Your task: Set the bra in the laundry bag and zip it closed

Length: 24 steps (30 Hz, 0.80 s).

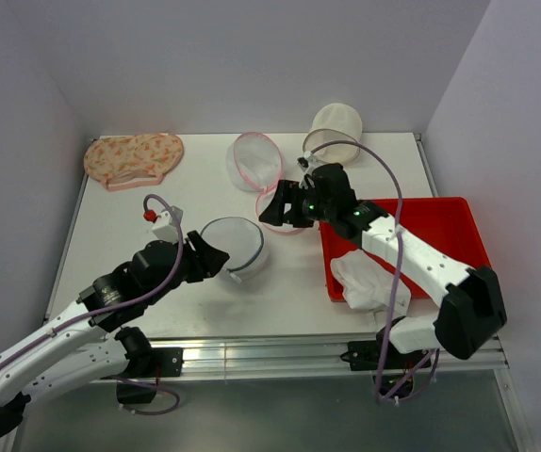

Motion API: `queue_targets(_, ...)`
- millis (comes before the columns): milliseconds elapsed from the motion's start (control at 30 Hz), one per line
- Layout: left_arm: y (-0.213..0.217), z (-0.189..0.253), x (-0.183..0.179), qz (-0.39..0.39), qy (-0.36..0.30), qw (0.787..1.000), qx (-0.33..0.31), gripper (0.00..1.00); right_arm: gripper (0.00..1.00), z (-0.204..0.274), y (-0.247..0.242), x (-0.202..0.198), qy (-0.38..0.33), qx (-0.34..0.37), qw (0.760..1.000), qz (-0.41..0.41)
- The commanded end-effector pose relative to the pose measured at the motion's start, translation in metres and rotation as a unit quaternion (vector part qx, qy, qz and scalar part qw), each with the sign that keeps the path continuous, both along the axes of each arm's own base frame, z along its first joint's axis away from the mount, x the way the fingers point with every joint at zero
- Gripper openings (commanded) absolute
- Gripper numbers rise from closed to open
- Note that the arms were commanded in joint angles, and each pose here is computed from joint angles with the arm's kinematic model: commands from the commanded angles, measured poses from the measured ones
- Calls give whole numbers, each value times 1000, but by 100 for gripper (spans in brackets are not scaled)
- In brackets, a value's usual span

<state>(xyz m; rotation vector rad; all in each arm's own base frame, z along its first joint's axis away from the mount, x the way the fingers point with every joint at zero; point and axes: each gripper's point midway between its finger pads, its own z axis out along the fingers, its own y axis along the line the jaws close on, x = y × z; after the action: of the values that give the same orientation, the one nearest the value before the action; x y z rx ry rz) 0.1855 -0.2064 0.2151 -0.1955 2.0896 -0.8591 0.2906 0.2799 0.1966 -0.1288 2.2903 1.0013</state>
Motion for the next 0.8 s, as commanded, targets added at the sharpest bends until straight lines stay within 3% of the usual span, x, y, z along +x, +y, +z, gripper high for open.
queue_targets(0,7,14,0,0,-10,1000,19,53,82,45,-11,-14,-55,40,998,-9)
queue_targets(333,13,33,-2,-2,-36,999,12,56,93,50,-67,-72,-97,56,992,-61)
queue_targets(767,27,28,-5,18,-43,999,3,56,94,26,-106,-93,-109,26,987,-112)
